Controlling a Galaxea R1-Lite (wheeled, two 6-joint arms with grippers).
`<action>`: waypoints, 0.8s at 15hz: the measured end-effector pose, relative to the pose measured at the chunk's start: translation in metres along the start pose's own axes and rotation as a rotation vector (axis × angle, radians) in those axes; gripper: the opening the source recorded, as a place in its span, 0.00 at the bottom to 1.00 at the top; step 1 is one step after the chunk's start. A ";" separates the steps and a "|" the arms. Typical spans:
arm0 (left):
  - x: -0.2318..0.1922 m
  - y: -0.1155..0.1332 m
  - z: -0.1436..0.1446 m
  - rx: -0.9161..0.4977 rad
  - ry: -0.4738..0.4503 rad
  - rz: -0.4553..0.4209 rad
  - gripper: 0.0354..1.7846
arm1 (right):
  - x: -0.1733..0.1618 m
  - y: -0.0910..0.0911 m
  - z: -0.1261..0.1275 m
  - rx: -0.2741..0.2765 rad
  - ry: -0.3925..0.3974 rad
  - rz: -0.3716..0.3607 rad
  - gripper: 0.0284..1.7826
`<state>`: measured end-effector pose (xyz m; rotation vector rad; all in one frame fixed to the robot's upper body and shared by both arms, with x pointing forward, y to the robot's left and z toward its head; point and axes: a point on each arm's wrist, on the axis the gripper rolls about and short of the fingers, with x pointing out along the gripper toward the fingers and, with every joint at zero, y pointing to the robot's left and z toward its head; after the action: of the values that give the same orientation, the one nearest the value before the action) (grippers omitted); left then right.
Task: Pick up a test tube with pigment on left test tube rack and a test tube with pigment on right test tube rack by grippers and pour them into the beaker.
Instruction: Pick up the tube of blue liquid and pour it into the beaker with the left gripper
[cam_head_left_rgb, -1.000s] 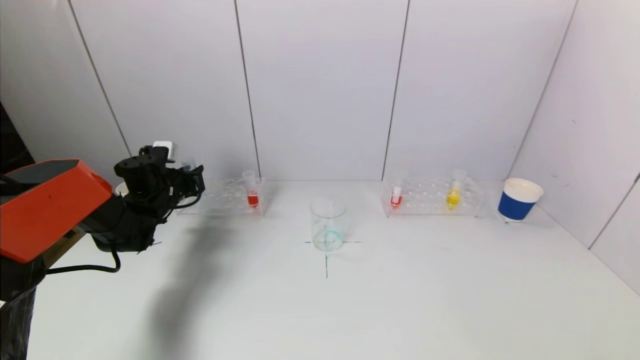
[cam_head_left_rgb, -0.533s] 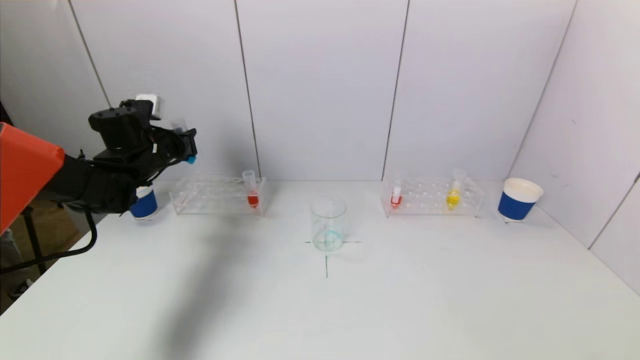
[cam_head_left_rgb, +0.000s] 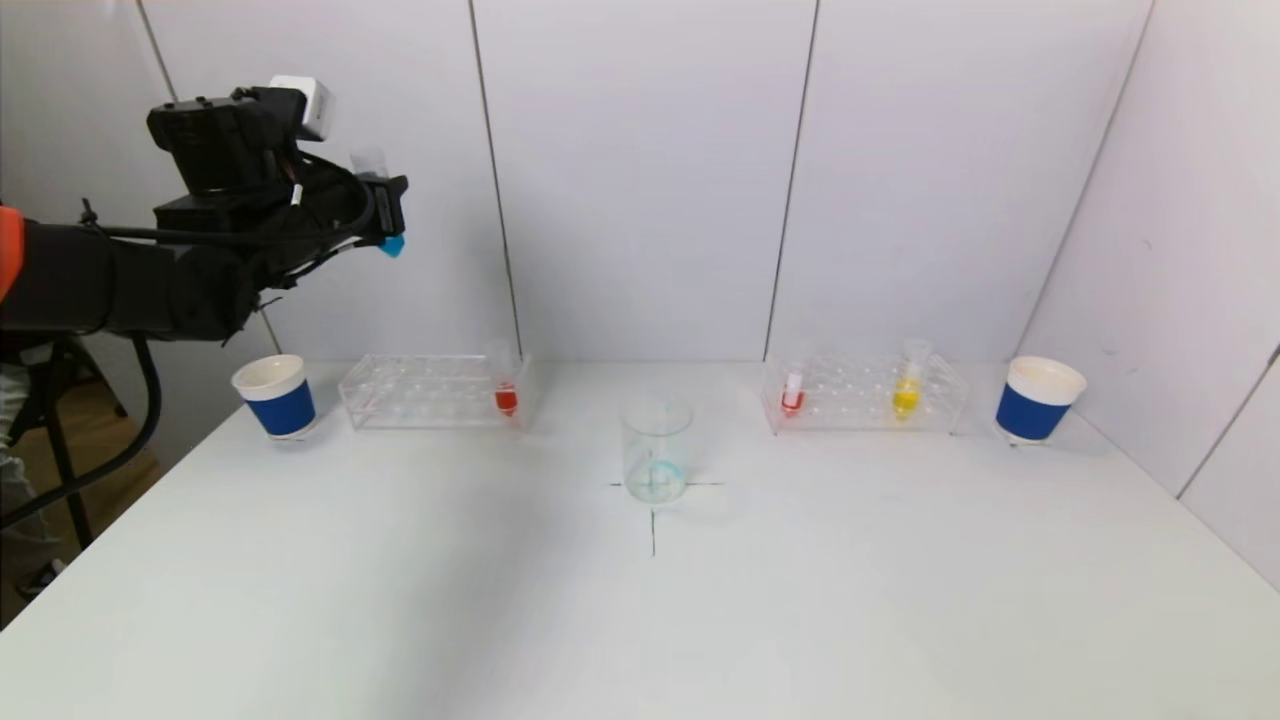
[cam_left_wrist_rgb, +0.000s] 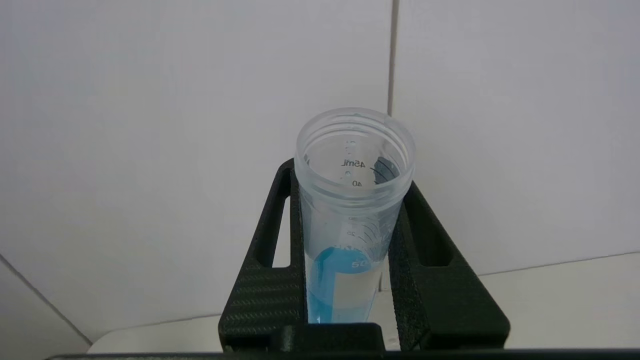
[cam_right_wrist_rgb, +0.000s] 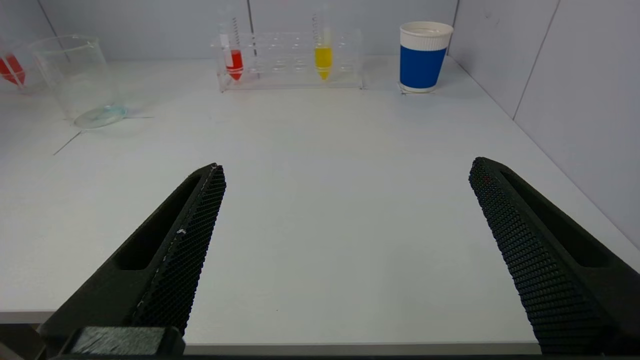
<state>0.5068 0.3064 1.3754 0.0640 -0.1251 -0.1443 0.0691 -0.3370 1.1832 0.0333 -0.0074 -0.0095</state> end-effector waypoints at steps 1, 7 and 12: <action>0.000 -0.009 0.006 0.006 0.008 -0.023 0.25 | 0.000 0.000 0.000 0.000 0.000 0.000 0.99; 0.002 -0.069 0.014 0.011 0.036 -0.182 0.25 | 0.000 0.000 0.000 0.000 0.000 0.000 0.99; 0.014 -0.112 -0.013 0.102 0.067 -0.343 0.25 | 0.000 0.000 0.000 0.000 0.000 0.000 0.99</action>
<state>0.5064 0.1948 1.3559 0.1923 -0.0538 -0.4776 0.0691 -0.3370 1.1832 0.0337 -0.0074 -0.0095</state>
